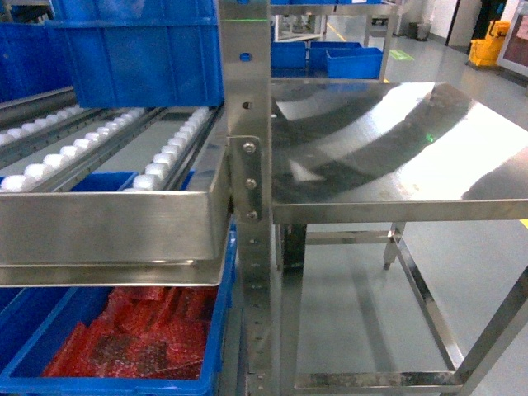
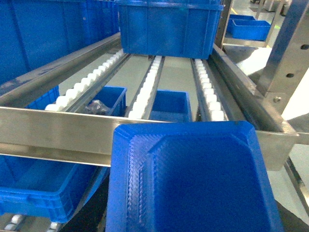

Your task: Pick blue part to blue bin on bottom shelf

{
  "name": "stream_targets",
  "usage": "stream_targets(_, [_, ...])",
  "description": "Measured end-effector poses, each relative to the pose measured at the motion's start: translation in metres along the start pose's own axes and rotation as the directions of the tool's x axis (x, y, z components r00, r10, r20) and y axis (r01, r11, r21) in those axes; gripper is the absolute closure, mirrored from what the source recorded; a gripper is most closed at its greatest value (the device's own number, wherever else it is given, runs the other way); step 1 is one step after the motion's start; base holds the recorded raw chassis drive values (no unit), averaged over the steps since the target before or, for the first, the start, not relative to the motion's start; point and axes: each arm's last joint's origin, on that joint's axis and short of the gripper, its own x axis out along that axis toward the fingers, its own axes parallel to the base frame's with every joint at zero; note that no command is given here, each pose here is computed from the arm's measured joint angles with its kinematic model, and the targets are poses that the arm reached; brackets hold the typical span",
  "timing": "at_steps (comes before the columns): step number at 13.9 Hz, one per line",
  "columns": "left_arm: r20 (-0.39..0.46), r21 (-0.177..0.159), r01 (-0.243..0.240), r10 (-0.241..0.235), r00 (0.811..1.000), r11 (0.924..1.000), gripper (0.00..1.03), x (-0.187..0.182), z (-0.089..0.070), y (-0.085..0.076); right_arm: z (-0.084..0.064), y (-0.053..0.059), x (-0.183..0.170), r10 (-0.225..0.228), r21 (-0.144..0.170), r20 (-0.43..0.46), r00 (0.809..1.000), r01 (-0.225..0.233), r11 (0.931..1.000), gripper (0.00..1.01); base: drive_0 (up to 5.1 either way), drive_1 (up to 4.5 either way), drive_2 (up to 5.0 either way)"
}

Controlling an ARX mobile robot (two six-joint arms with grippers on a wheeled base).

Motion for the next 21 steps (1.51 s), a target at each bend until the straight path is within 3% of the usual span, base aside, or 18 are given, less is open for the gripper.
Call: stream_targets(21, [0.003,-0.002,-0.006,0.006,1.0,1.0,0.6,-0.0001,0.0002,0.0004,-0.0002,0.0001,0.0,0.003,0.0,-0.002,1.0,-0.003,1.0,0.03,-5.0,2.45,2.5])
